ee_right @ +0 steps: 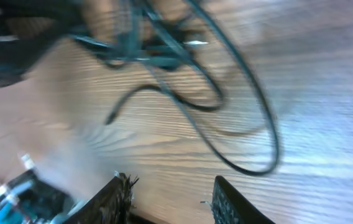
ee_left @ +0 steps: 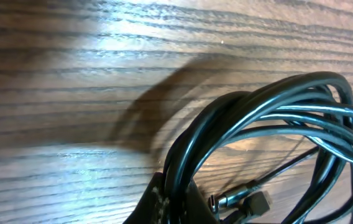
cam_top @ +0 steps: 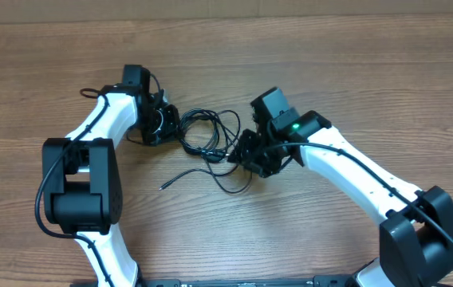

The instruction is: Untangle cables

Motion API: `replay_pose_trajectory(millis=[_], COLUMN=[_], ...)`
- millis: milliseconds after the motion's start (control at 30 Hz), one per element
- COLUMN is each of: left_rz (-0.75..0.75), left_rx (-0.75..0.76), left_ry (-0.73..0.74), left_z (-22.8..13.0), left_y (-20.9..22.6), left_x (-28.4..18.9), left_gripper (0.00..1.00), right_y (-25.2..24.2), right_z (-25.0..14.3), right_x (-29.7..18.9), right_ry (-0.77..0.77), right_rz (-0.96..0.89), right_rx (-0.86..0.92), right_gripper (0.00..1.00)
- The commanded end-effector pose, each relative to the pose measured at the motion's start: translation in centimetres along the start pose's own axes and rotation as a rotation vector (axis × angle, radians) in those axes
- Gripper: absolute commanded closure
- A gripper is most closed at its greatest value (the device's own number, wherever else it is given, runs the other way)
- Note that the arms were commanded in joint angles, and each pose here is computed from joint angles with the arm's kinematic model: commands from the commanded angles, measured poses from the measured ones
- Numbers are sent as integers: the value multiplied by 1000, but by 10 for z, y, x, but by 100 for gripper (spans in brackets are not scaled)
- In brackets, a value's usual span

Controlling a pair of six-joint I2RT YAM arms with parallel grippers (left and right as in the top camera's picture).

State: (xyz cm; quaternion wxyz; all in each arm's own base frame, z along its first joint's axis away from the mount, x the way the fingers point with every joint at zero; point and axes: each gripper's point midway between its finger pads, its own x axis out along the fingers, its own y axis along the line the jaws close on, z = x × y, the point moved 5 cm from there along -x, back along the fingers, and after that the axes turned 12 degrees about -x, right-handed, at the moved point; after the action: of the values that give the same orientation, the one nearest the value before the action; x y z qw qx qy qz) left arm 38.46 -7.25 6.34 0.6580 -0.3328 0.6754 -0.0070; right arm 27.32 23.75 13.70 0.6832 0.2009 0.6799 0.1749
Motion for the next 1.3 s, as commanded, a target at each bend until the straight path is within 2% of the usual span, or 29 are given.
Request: replay_pose_trajectory(millis=[0,233,433,733,1267], left_rz=[-51,-69,-95,-318,-337], left_rx=[-10,-9,-9,86,94], left_ry=[29,42,59,188,205], left_z=[-2,-4,-6,-24,-27], left_y=[-10,-13,-16,-41,-42], left_x=[0,0,0,-8,-9], left_gripper=[96,96,96,96,96], right_y=[-18,-47,-56,-56,-66], right_z=[-8,-13,-18,-18,-13], right_x=[12,23,34,34,29], right_ry=[-34,-121,-114,-116,-120], right_rz=[-136,-316,-307,-306,-333], right_rx=[61,133,140,139,138], right_gripper=[59,59,60,64,63])
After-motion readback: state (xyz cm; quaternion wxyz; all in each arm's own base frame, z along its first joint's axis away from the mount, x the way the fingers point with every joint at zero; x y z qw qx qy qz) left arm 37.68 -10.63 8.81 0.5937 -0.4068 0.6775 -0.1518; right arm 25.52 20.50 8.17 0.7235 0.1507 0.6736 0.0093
